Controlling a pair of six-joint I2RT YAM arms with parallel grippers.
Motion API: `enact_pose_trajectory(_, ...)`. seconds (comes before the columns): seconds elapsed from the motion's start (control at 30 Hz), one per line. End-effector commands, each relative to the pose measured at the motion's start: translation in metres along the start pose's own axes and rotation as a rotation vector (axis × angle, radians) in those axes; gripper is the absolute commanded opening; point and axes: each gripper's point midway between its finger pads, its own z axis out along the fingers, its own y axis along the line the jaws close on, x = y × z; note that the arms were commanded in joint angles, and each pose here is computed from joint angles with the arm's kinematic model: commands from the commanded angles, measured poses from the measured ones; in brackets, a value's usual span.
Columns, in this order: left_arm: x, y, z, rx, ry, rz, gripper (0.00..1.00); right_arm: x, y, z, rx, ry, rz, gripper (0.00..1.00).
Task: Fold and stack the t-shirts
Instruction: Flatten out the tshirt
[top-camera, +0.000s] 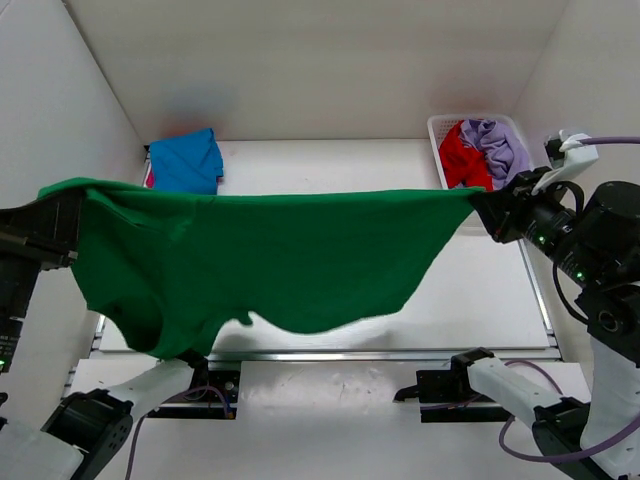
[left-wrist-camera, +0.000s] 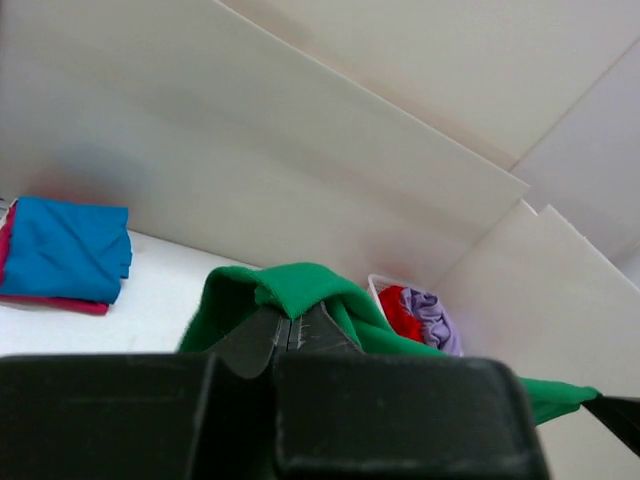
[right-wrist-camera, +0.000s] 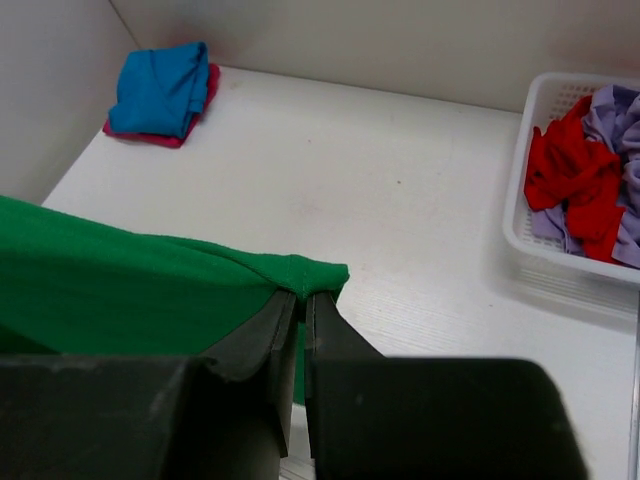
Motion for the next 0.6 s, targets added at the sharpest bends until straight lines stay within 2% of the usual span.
enact_pose_trajectory(0.0,0.034,0.0,0.04,-0.053,0.121,0.031,0.0,-0.01,-0.004,0.009,0.025,-0.008,0.008,0.0)
enact_pose_trajectory(0.1,0.063,0.011,0.065,-0.123,0.207,0.067,0.0,-0.005,-0.011,0.03,0.058,0.041,0.004,0.0)
enact_pose_trajectory(0.23,0.126,0.044,0.123,-0.278,0.361,0.153,0.0,0.015,-0.028,0.079,0.115,0.166,-0.003,0.0)
enact_pose_trajectory(0.3,0.171,0.076,0.159,-0.366,0.463,0.182,0.0,0.038,-0.045,0.121,0.127,0.266,0.006,0.0)
enact_pose_trajectory(0.37,0.207,0.093,0.192,-0.364,0.519,0.149,0.0,0.063,-0.063,0.152,0.115,0.34,0.046,0.0)
enact_pose_trajectory(0.4,0.24,0.11,0.2,-0.389,0.587,0.15,0.0,0.083,-0.07,0.176,0.115,0.387,0.049,0.0)
enact_pose_trajectory(0.43,0.249,0.112,0.215,-0.373,0.571,0.136,0.0,0.091,-0.081,0.187,0.138,0.403,0.052,0.0)
enact_pose_trajectory(0.47,0.284,0.128,0.221,-0.4,0.639,0.136,0.0,0.109,-0.09,0.207,0.151,0.444,0.043,0.0)
enact_pose_trajectory(0.5,0.309,0.142,0.235,-0.414,0.658,0.129,0.0,0.123,-0.103,0.229,0.168,0.466,0.052,0.0)
enact_pose_trajectory(0.53,0.321,0.147,0.247,-0.406,0.663,0.114,0.0,0.129,-0.107,0.242,0.159,0.477,0.057,0.0)
enact_pose_trajectory(0.57,0.355,0.162,0.26,-0.423,0.739,0.105,0.0,0.141,-0.115,0.265,0.145,0.517,0.082,0.0)
